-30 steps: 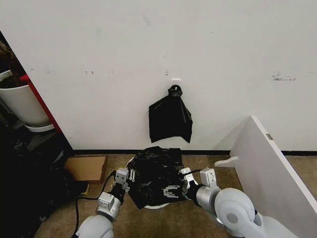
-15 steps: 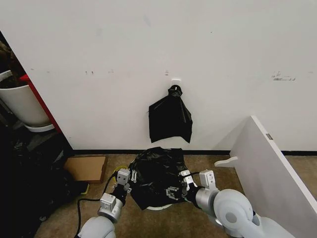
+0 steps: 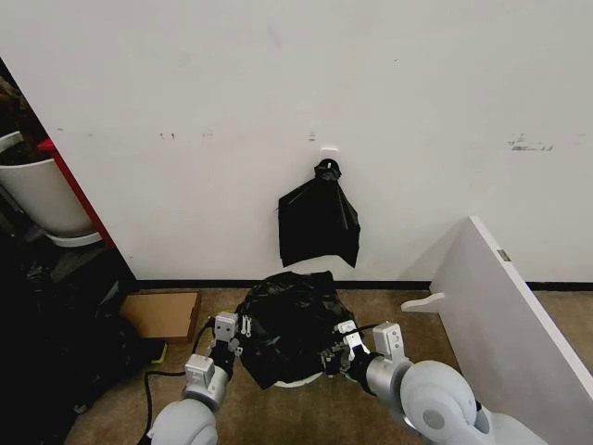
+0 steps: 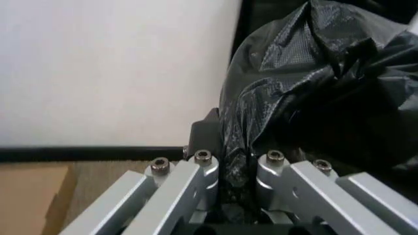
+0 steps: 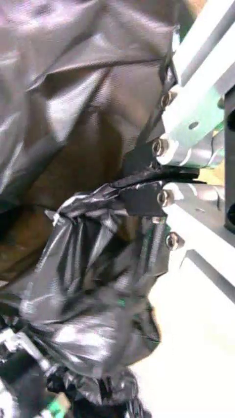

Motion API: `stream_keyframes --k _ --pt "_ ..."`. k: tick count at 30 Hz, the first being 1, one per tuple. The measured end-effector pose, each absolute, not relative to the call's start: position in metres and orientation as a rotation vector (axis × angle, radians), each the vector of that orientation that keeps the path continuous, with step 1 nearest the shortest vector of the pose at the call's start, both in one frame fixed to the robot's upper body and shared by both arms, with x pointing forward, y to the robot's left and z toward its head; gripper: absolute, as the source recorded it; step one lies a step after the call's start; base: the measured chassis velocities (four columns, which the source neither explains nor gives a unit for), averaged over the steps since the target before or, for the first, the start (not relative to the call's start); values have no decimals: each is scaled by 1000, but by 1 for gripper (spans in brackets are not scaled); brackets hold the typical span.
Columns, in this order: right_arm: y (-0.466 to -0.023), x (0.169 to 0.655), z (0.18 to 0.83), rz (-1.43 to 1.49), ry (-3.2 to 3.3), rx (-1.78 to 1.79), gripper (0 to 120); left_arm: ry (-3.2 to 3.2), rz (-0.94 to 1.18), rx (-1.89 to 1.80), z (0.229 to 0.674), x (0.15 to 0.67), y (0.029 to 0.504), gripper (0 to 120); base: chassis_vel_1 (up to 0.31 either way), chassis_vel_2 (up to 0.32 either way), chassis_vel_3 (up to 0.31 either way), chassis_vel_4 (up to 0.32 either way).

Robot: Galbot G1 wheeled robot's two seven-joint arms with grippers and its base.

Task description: Place the garbage bag over the trash bin.

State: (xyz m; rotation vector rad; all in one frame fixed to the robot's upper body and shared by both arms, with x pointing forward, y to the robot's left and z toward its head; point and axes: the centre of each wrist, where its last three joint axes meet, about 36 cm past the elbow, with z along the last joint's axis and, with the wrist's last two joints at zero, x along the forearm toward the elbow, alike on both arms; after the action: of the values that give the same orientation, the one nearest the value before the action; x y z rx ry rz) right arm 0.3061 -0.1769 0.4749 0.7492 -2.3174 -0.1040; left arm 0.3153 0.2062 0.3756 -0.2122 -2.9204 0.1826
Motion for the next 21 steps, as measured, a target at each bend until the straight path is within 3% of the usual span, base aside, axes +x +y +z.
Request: stream_keyframes --k 12,21 --pt "-180 263 443 89 -2422 926 0 -2735 448 -96 399 342 215 4 0 0 0 0" --pt "-187 249 425 171 -2448 1072 0 -2714 452 -37 404 353 221 4 0 0 0 0"
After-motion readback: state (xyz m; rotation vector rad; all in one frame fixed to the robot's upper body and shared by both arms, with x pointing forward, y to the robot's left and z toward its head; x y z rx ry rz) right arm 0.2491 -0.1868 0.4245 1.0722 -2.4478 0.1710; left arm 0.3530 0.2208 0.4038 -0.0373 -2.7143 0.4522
